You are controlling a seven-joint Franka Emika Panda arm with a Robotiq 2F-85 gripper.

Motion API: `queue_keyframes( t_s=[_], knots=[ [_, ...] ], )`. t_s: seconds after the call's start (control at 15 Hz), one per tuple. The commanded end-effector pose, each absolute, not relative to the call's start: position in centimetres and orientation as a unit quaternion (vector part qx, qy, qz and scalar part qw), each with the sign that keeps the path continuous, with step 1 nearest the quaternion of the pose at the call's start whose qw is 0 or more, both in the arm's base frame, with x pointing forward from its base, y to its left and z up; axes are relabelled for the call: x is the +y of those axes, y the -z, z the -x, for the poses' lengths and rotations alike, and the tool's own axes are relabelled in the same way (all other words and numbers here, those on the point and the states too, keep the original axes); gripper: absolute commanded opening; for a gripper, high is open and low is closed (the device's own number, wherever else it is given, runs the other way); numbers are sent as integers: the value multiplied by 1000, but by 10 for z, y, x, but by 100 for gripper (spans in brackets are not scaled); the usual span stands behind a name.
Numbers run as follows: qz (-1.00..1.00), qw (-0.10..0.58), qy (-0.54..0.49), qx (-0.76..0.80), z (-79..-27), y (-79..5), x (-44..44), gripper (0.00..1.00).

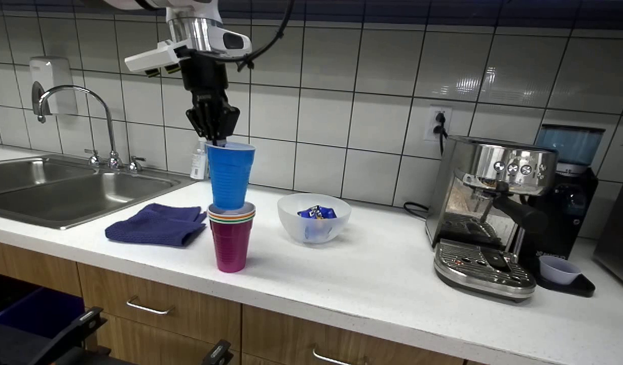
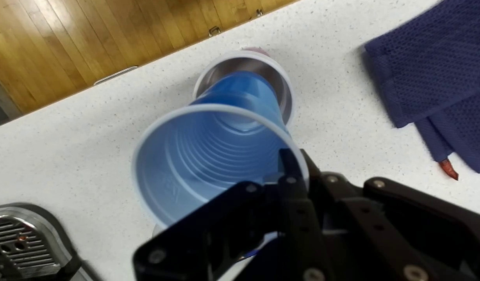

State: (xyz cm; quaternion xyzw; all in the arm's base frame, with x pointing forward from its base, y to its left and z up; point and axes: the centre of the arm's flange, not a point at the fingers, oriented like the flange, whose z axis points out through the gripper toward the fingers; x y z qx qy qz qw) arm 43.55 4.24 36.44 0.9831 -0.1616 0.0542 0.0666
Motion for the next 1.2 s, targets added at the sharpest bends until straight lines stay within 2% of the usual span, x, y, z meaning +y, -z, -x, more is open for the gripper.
queue_keyframes(
  t_s=[0.0, 1.13],
  knots=[
    [-980, 77, -63, -169, -436, -357, 43, 1],
    [-978, 100, -55, -177, -444, -314, 49, 1]
  ],
)
